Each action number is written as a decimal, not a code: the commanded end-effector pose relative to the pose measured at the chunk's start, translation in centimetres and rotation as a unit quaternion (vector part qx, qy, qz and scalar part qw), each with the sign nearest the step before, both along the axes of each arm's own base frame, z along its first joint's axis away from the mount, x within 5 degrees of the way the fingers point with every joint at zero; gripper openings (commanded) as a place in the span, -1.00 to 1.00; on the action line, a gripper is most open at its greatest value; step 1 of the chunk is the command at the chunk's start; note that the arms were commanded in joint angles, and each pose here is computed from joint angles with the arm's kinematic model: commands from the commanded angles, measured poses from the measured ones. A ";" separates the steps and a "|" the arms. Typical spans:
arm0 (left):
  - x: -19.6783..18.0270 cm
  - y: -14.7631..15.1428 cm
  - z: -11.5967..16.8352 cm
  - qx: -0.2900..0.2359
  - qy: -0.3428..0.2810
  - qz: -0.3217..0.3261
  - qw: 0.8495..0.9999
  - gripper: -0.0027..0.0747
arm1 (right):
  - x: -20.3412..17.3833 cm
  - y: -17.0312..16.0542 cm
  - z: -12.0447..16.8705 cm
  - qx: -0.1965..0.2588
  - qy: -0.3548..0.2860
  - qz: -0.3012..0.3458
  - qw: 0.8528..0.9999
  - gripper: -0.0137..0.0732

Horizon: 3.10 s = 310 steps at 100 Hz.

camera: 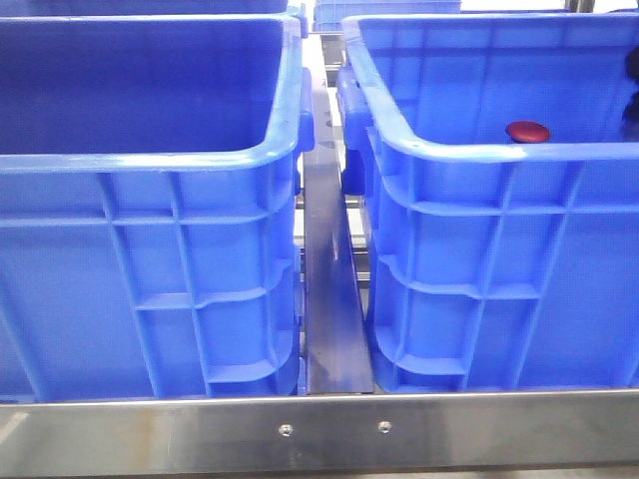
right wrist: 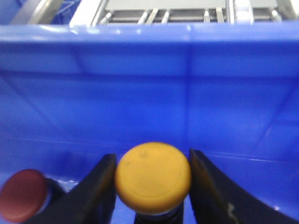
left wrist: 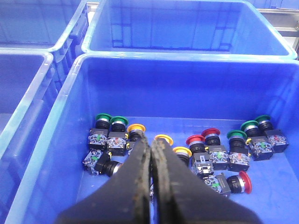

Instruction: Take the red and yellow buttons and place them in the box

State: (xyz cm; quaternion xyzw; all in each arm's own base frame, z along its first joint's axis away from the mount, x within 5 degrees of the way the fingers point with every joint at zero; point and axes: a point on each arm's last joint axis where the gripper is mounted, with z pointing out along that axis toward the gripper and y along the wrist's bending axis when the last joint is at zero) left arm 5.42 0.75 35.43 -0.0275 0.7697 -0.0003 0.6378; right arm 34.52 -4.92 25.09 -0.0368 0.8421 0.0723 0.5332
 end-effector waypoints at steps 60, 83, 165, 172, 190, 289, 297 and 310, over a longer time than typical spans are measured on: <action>0.1 -0.1 1.4 0.000 -0.046 -0.006 0.999 -0.98 | 4.6 -0.8 -2.1 0.044 -0.014 0.012 0.999 -0.47; 0.1 -0.1 1.4 0.000 -0.046 -0.006 0.999 -0.98 | 4.1 -0.7 -3.0 0.048 0.001 0.010 0.999 -0.46; 0.1 -0.1 1.4 0.000 -0.046 -0.006 0.999 -0.98 | 3.3 -0.5 -2.5 0.052 0.000 0.008 0.999 0.37; 0.1 -0.1 1.4 0.000 -0.046 -0.006 0.999 -0.98 | 3.1 -0.5 -1.8 0.049 -0.009 0.007 0.999 0.39; 0.1 -0.1 1.4 0.000 -0.046 -0.006 0.999 -0.98 | 2.0 -0.4 0.6 0.042 -0.033 -0.007 0.999 0.39; 0.1 -0.1 1.4 0.000 -0.046 -0.006 0.999 -0.98 | -17.5 6.1 10.9 0.001 -0.214 -0.020 0.977 0.35; 0.1 -0.1 1.4 0.000 -0.046 -0.006 0.999 -0.98 | -19.4 6.1 10.7 0.001 -0.233 -0.021 0.972 0.25; 0.1 -0.1 1.4 0.000 -0.046 -0.006 0.999 -0.98 | -21.6 6.0 9.7 0.002 -0.248 -0.022 0.968 0.05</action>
